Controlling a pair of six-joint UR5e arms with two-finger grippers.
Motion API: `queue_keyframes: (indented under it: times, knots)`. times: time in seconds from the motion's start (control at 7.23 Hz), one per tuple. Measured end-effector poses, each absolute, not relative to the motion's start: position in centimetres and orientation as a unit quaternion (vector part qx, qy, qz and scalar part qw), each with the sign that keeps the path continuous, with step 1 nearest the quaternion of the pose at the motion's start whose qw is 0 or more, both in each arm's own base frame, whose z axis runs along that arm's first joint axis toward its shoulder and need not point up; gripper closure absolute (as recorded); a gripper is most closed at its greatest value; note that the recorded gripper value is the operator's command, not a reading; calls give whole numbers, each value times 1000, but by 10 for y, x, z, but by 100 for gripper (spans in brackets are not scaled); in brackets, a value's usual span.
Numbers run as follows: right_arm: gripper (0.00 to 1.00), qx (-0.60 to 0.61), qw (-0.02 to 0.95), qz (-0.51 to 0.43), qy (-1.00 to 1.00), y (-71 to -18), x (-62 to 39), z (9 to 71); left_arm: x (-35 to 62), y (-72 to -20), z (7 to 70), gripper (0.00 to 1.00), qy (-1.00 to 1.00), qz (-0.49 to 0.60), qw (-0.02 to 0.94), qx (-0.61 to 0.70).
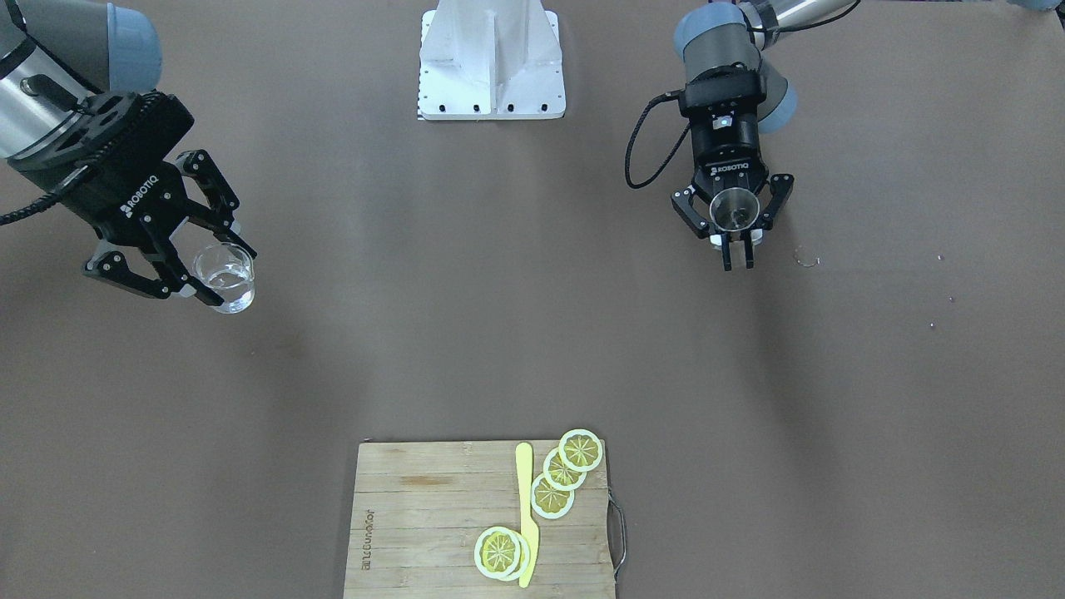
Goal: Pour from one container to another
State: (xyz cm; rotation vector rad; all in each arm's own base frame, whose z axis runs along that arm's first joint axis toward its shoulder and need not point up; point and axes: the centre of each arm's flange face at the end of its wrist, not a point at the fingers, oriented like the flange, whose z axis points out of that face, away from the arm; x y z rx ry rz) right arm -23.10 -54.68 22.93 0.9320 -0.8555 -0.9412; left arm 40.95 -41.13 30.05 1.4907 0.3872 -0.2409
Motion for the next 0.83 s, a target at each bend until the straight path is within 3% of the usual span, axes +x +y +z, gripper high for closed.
queue_keyframes:
  times: [0.83]
  knots:
    - [100,383,721,-423,-394,-537,-231,209,485,-533,207,100,143,-88,731,662]
